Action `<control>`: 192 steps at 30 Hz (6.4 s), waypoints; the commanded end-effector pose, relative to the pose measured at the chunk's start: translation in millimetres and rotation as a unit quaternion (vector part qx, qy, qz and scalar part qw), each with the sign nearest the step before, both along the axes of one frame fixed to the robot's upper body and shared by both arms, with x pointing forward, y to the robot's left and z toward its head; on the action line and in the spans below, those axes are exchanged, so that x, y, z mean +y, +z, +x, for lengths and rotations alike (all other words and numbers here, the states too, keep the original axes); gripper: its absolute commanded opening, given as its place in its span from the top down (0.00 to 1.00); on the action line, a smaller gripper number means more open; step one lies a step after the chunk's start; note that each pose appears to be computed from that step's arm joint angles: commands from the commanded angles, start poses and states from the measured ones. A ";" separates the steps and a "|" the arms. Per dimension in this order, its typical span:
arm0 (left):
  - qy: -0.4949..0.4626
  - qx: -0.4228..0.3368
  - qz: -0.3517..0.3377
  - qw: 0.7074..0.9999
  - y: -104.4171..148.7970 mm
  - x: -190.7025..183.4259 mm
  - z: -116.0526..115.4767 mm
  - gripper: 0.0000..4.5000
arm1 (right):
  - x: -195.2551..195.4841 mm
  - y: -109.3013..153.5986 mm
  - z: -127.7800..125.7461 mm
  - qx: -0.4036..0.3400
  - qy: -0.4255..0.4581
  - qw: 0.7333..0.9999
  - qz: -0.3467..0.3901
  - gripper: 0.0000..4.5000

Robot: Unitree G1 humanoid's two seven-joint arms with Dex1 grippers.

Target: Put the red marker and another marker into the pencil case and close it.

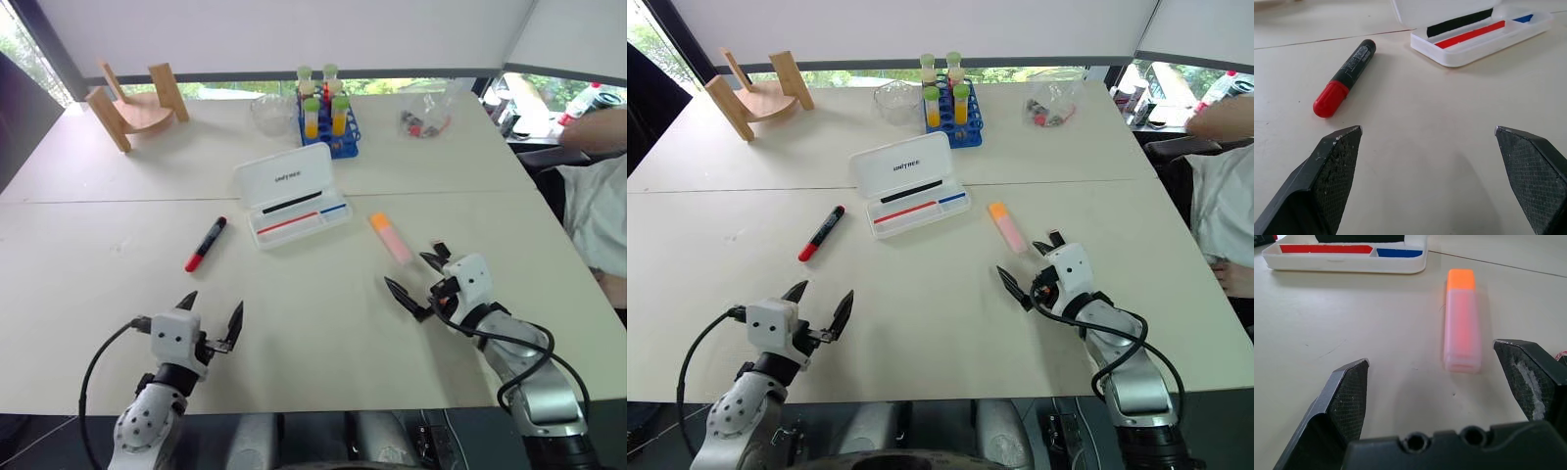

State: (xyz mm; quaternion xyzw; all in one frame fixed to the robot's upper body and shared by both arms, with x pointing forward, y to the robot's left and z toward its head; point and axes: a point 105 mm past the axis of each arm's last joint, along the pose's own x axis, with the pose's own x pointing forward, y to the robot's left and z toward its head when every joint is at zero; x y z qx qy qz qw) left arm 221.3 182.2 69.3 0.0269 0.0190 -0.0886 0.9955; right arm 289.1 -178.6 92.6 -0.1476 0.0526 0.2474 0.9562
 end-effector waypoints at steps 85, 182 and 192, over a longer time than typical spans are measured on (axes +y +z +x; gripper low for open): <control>-0.561 0.100 0.206 0.796 10.2 -30.5 76.4 0.79 | 48.5 140.1 -11.3 -0.002 0.265 0.964 0.000 0.00; -0.551 -0.046 0.154 0.819 124.3 -47.3 85.0 0.01 | 38.5 106.8 18.0 0.054 0.136 0.988 -0.056 0.00; -0.501 -0.007 0.112 0.858 149.3 3.0 24.2 0.01 | 27.6 48.4 62.5 0.155 -0.021 0.986 -0.060 0.00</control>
